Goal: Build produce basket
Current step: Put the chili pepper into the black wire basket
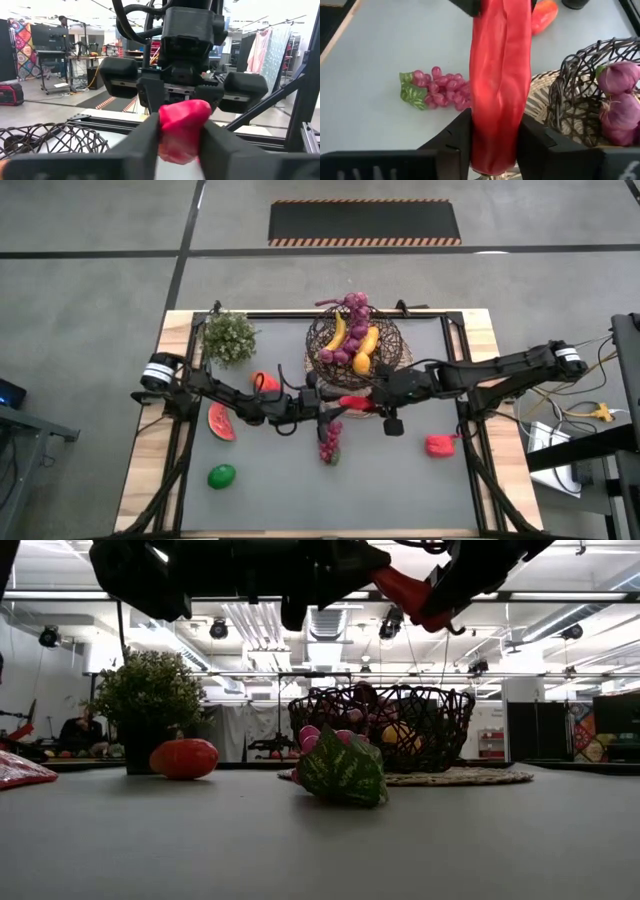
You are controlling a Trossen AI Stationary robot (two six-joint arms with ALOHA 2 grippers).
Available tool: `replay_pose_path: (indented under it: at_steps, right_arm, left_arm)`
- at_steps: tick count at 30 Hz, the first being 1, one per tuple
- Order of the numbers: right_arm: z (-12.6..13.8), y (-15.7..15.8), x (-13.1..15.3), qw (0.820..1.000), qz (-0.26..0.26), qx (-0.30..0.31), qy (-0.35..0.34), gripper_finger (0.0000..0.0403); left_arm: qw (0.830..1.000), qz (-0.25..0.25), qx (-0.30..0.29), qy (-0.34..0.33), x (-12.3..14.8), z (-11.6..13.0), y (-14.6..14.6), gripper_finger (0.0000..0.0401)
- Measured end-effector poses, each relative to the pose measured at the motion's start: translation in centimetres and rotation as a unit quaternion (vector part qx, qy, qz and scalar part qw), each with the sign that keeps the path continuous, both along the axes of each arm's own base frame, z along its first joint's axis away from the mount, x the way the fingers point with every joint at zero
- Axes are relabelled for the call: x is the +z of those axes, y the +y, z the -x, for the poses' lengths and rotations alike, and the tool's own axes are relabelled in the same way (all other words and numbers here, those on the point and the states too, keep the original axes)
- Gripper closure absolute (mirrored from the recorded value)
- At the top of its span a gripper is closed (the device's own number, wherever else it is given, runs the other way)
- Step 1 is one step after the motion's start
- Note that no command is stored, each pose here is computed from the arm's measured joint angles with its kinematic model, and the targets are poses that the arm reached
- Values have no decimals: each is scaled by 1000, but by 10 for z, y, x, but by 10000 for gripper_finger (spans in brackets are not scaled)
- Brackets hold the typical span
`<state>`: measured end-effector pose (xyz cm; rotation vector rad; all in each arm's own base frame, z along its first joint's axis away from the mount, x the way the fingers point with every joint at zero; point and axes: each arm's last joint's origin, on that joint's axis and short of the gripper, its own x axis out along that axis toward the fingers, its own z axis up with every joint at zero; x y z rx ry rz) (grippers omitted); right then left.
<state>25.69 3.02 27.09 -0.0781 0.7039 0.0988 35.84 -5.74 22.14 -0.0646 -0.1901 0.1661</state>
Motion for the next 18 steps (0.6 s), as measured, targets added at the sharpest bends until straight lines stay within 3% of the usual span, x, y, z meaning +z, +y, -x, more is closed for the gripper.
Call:
replay_pose_path:
  at_steps: [3,10,18]
  right_arm:
    - [-3,0,1,1000,6,6,-12,262]
    - [0,0,34,996,34,30,-79,194]
    - [24,-3,70,981,73,55,-172,187]
  left_arm:
    - [1000,3,0,0,0,0,0,373]
    - [1000,-8,3,4,-1,0,-2,370]
    - [1000,-21,9,-10,4,5,-3,367]
